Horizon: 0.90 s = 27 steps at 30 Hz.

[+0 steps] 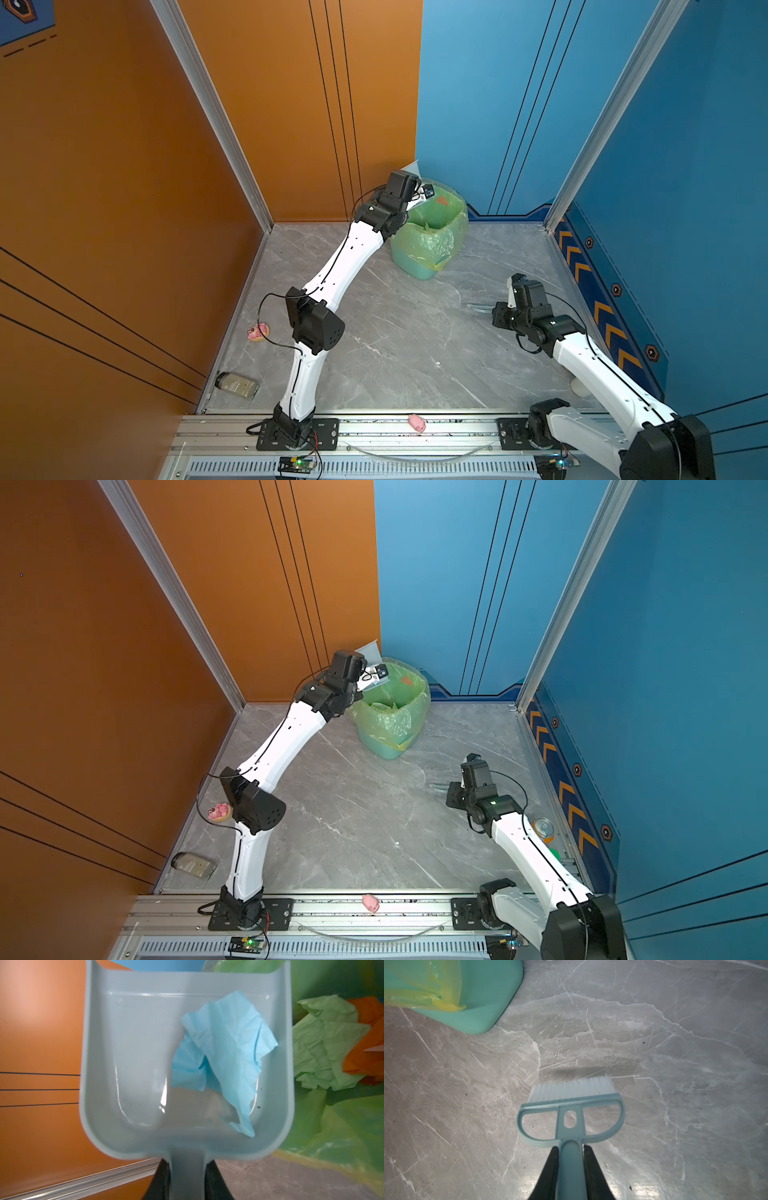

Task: Sweep away the paper scraps from the table
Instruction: 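Tip the dustpan with the left gripper over the bin to drop the blue scrap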

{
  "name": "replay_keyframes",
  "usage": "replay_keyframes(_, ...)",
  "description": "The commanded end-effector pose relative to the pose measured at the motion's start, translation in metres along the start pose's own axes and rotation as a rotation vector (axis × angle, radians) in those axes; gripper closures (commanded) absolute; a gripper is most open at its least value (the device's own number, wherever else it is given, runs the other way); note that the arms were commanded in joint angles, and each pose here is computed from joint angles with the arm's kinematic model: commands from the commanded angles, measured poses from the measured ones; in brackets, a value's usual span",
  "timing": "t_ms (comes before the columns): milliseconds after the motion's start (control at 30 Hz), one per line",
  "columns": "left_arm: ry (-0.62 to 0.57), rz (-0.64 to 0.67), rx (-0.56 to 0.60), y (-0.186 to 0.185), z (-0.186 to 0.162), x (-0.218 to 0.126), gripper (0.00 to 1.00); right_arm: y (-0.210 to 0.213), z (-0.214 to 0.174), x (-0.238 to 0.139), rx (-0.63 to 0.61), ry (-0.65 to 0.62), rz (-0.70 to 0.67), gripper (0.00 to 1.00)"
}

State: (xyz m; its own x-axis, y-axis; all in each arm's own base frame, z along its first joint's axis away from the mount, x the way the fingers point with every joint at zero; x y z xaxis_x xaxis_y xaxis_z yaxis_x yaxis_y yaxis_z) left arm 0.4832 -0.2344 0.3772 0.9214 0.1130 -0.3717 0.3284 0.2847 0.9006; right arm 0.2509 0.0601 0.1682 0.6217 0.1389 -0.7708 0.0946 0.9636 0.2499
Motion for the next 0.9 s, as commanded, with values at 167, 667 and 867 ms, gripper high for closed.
replay_keyframes(167, 0.056, 0.167, 0.24, 0.01, 0.01, 0.002, 1.0, -0.004, -0.005, -0.001, 0.011, 0.021, -0.011, 1.0)
replay_keyframes(667, 0.037, 0.338, 0.302, 0.031, 0.02, -0.002, 1.0, -0.004, -0.006, 0.0, 0.008, 0.023, -0.006, 1.0)
replay_keyframes(867, 0.028, 0.323, 0.371, 0.027, 0.019, -0.002, 1.0, -0.004, -0.007, -0.001, 0.005, 0.023, -0.006, 1.0)
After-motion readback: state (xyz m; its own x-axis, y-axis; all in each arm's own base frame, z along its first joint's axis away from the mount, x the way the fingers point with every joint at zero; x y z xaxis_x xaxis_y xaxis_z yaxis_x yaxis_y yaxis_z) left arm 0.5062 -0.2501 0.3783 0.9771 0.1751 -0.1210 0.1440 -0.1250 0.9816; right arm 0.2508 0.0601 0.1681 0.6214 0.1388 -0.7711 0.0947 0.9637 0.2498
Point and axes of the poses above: each gripper's point midway between its finger pads, its own x axis out along the fingers, its own y axis along the line the jaws close on, z = x × y, the point moved 6 cm from there along -x, back along the fingers
